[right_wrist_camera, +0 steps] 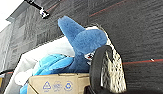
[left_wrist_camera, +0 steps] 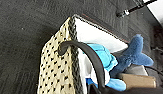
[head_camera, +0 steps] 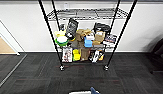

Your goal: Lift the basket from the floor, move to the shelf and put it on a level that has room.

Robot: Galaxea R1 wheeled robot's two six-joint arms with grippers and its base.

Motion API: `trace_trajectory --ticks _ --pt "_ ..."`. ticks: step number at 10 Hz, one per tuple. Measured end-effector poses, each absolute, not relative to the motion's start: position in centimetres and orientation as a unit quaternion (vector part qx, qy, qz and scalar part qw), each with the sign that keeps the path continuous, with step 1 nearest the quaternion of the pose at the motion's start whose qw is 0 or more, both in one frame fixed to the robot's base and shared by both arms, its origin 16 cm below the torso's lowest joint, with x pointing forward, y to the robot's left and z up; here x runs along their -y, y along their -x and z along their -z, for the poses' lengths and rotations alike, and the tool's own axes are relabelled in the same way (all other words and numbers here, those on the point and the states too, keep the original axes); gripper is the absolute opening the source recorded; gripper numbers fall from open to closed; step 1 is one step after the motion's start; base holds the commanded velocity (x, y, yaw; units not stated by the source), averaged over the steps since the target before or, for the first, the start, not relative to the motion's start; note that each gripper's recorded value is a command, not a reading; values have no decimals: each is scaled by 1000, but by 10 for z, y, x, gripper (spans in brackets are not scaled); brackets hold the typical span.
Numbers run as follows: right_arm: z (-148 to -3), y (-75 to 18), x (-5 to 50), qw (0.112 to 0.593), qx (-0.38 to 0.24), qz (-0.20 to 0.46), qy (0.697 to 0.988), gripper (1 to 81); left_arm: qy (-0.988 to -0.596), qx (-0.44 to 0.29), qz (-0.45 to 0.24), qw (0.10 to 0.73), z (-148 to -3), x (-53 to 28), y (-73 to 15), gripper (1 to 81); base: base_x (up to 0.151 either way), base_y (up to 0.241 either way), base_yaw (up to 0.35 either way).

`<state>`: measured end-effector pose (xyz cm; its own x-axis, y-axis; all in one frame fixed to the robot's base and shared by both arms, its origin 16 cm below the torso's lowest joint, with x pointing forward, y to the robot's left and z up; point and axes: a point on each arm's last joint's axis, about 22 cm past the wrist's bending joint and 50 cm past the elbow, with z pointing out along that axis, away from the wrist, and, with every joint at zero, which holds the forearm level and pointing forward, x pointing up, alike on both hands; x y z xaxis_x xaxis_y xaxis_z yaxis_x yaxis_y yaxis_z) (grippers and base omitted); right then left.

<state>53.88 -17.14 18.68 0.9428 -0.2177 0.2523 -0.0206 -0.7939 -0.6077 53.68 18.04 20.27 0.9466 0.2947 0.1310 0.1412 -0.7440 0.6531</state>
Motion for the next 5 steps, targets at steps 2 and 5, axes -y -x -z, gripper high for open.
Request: trace_trajectory --ticks 2,5 --pt "-220 -559 167 319 -55 168 931 10 -924 -116 -131 339 -235 -185 -557 10 0 0 0" --pt "-258 -558 168 325 -52 169 929 10 -921 -114 -129 349 -278 -186 -553 10 0 0 0"
